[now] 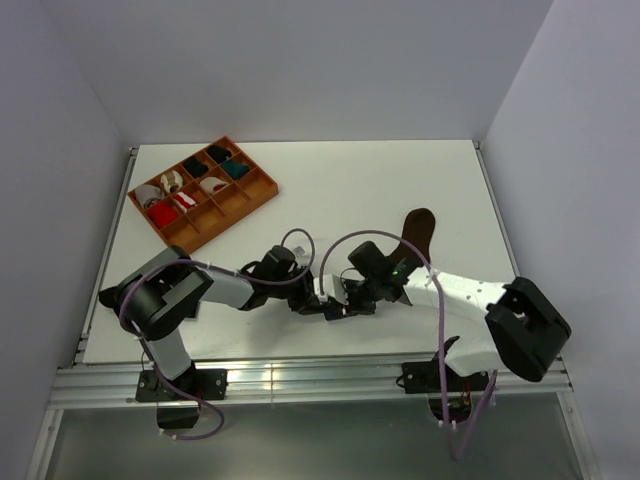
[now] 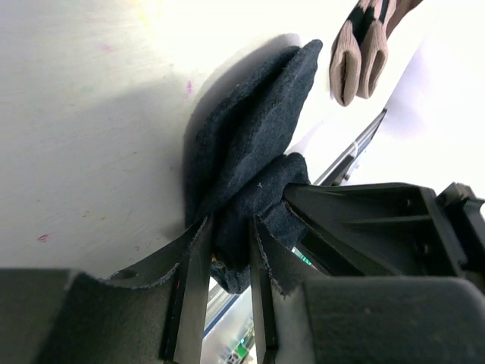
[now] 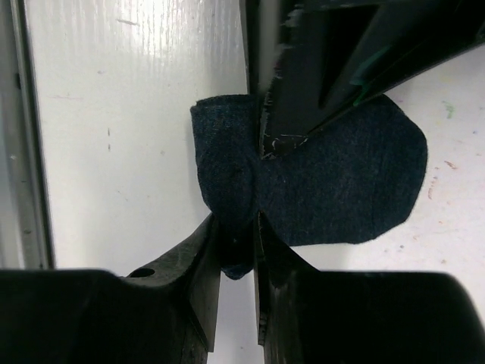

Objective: Roll the socks
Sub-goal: Roll the sock at the center of the board.

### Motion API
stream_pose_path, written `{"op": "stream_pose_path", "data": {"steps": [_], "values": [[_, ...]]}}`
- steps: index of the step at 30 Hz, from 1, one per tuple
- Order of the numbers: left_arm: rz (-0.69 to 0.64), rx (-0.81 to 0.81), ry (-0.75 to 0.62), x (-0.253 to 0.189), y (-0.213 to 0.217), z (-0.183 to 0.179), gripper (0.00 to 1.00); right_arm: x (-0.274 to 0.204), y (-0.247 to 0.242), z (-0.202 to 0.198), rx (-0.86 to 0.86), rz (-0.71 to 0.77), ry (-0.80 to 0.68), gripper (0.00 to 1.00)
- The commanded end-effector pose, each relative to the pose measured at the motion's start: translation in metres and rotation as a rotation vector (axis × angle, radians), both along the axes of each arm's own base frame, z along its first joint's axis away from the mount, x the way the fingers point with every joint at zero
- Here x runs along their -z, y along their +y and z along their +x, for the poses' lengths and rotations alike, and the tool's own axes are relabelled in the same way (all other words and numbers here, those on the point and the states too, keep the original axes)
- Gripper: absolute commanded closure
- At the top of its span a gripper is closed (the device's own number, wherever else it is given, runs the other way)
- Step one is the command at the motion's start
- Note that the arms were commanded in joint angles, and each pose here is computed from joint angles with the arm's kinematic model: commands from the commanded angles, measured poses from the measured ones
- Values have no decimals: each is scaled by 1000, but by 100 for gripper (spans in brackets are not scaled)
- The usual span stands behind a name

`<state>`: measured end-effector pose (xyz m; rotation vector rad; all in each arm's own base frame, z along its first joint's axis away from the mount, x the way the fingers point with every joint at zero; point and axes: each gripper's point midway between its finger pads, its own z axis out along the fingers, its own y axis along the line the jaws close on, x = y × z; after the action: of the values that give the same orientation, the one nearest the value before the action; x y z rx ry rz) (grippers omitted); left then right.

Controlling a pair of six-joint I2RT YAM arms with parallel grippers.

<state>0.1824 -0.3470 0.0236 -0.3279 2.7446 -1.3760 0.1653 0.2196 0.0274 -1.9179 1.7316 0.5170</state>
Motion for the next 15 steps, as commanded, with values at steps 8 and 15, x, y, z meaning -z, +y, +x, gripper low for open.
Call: {"op": "stream_pose_path", "data": {"steps": [8,15], "values": [[96,-146,-119,6,28,8,64,5,-18,-10,3,-64,426,81],[10,-320,-229,-21,53,16,62,8,-18,-3,24,-78,545,81]]}}
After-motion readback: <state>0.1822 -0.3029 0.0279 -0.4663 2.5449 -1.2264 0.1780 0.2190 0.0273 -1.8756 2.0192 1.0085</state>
